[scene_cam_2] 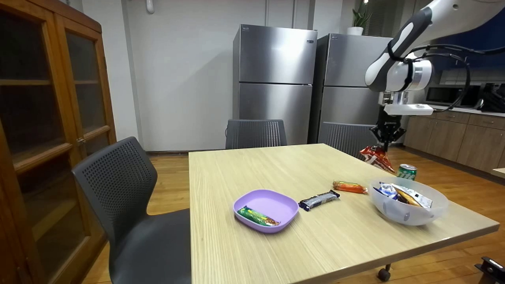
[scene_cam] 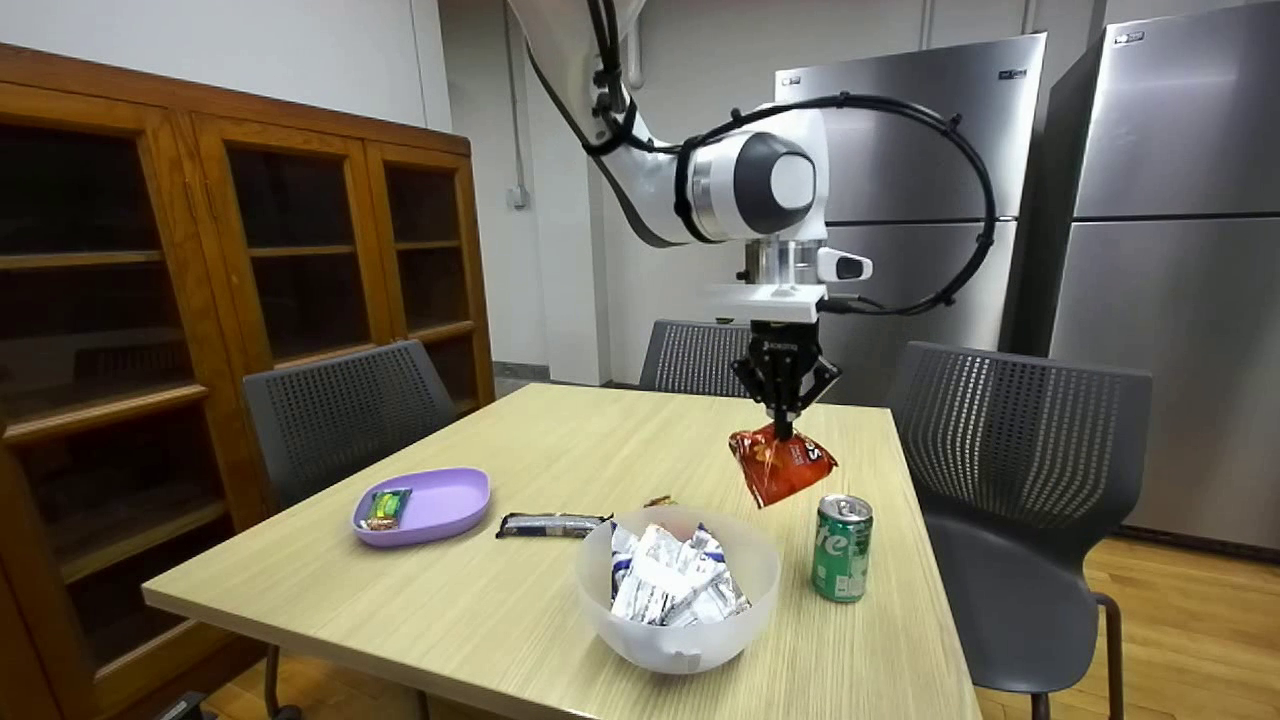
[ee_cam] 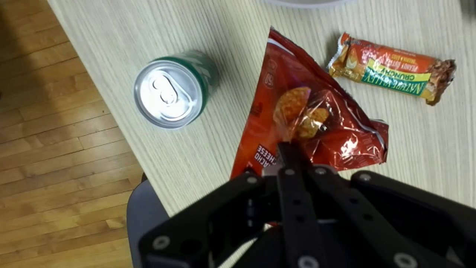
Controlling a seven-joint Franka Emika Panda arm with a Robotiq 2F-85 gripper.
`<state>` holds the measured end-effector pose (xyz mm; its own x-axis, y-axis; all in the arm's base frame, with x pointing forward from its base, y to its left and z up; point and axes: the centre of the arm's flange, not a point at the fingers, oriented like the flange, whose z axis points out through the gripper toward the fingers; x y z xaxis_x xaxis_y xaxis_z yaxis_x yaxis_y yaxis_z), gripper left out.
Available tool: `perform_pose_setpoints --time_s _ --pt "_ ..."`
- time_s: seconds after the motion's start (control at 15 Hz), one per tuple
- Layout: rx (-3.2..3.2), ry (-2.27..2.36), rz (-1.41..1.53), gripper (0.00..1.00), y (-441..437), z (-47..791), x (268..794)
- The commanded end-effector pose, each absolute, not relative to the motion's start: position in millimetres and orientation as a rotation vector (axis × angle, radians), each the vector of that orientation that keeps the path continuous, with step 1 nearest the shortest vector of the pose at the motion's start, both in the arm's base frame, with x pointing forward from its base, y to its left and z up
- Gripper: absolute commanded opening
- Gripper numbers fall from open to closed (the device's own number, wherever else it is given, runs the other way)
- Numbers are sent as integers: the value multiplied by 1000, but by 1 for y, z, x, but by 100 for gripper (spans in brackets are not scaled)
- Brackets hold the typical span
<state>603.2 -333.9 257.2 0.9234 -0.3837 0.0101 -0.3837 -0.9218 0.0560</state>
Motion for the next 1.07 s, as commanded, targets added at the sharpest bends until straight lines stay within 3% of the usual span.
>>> perform_pose_setpoints --time_s 0.0,0.53,1.0 --pt "3088 -526 -35 0 -331 308 556" --pt "3144 -343 -28 0 -315 356 480" --pt "3153 -104 -110 0 -285 318 463"
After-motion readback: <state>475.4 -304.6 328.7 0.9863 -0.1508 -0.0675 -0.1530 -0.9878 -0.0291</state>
